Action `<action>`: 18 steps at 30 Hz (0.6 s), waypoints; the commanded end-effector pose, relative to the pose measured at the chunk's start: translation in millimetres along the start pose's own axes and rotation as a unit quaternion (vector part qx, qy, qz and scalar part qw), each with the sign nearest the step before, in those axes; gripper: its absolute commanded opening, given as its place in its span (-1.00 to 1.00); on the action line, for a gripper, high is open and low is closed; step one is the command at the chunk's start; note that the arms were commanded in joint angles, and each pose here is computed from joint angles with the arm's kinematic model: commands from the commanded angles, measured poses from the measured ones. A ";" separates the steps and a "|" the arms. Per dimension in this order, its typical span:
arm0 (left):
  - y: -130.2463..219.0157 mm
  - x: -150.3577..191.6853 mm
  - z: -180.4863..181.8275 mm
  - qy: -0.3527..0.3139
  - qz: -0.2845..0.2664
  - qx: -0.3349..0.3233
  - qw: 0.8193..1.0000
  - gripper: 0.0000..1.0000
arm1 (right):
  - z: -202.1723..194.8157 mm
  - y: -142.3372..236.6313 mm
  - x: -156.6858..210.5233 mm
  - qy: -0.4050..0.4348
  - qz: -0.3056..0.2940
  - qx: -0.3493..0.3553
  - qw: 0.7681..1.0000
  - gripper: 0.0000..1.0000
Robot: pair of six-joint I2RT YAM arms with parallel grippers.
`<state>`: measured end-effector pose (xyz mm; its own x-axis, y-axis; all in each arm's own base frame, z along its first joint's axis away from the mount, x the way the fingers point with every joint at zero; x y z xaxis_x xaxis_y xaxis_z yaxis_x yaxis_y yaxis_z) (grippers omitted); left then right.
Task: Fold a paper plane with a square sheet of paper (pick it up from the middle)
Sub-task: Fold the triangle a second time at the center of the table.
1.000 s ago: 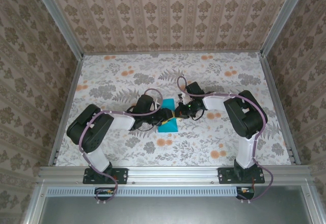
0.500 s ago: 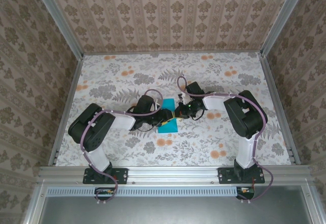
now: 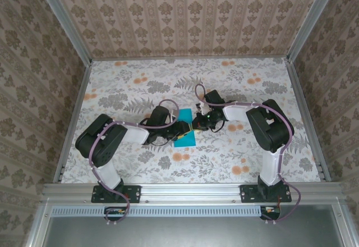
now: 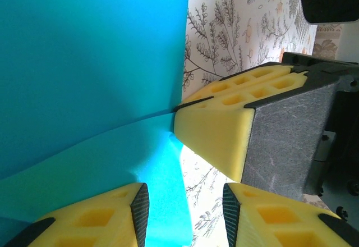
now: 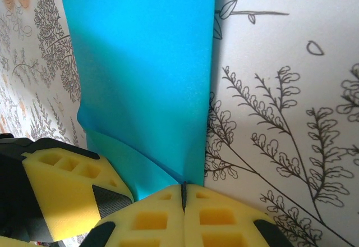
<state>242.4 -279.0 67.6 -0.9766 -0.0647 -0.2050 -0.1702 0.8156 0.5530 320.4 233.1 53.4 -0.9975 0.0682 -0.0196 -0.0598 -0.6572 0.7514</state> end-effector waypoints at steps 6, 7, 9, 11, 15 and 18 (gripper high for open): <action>-2.5 9.6 13.1 0.016 0.007 -0.018 1.000 -0.15 | -7.4 -7.6 3.6 -0.003 0.016 0.020 1.000 -0.85; -2.5 10.0 13.4 0.016 0.007 -0.019 1.000 -0.16 | -7.6 -7.7 3.6 -0.004 0.016 0.020 1.000 -0.85; -2.4 11.2 15.1 0.019 0.008 -0.022 1.000 -0.16 | -7.3 -7.5 3.5 -0.005 0.016 0.020 1.000 -0.85; -2.3 12.5 17.4 0.025 0.008 -0.027 0.999 -0.16 | -7.1 -7.0 3.6 -0.006 0.016 0.021 1.000 -0.83; -1.6 16.3 22.1 0.035 0.007 -0.041 0.999 -0.15 | -1.4 -1.1 2.8 -0.011 0.010 0.016 1.000 -0.76; -0.4 18.2 24.6 0.039 0.006 -0.052 0.998 -0.16 | 4.8 7.3 1.4 -0.015 0.000 0.014 1.000 -0.65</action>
<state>241.1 -277.9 65.0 -0.9757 -0.0896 -0.1998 -0.1878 0.8113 0.5536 320.4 234.7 53.5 -0.9974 0.0723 -0.0075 -0.0535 -0.6608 0.7487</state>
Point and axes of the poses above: each hand's point on the last joint's axis, 136 mm out from that joint toward the fingers, its own y axis back along the fingers, its own z axis along the line the jaws close on, x = y × z, the point moved 5 cm from there along y, back along the fingers, and after that the axes turned 9 degrees about -y, right-handed, at the moved point
